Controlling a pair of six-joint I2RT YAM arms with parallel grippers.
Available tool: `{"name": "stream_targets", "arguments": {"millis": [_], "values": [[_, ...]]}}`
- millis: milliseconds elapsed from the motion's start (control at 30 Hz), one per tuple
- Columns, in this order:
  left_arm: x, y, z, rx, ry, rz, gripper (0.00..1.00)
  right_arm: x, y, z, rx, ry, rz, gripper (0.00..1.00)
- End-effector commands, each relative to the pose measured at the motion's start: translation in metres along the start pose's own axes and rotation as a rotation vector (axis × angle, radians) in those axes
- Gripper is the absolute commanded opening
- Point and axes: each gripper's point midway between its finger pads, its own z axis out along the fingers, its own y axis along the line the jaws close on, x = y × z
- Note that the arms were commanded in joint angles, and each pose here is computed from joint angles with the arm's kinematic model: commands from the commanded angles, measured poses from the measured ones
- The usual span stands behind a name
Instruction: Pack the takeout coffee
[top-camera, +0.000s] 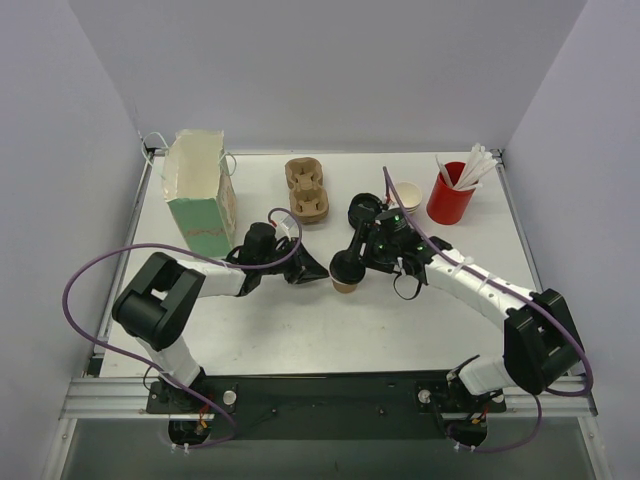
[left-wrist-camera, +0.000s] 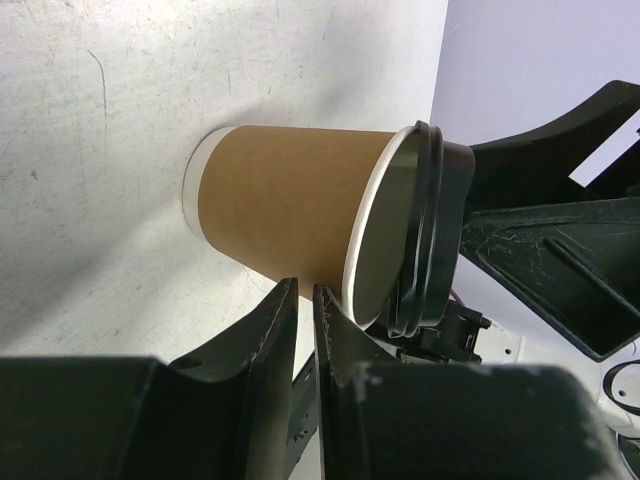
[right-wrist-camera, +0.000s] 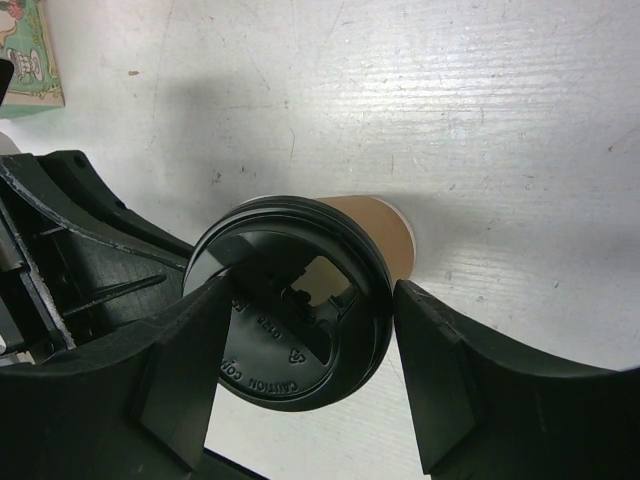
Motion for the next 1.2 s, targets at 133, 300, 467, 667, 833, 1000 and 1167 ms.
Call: {"name": "stream_targets", "arguments": {"millis": [133, 300, 467, 667, 833, 1000, 1167], "values": [[-0.007, -0.017, 0.004, 0.049, -0.006, 0.058, 0.22, -0.005, 0.007, 0.0, 0.035, -0.002, -0.069, 0.61], [-0.008, -0.019, 0.004, 0.05, -0.006, 0.059, 0.22, -0.004, 0.008, 0.001, 0.055, 0.011, -0.099, 0.61], [-0.008, -0.019, 0.005, 0.049, -0.003, 0.062, 0.22, -0.003, 0.01, 0.001, 0.074, 0.019, -0.13, 0.61], [-0.008, -0.02, 0.005, 0.049, -0.003, 0.065, 0.22, -0.003, 0.013, -0.001, 0.102, 0.027, -0.174, 0.63], [-0.008, -0.02, 0.004, 0.045, -0.001, 0.067, 0.22, -0.002, 0.014, 0.0, 0.116, 0.038, -0.191, 0.64], [-0.009, -0.021, 0.005, 0.045, -0.001, 0.068, 0.22, 0.001, 0.01, 0.002, 0.137, 0.049, -0.2, 0.64], [-0.009, -0.021, 0.004, 0.042, 0.0, 0.075, 0.22, 0.0, 0.003, 0.001, 0.169, 0.037, -0.21, 0.64]]}}
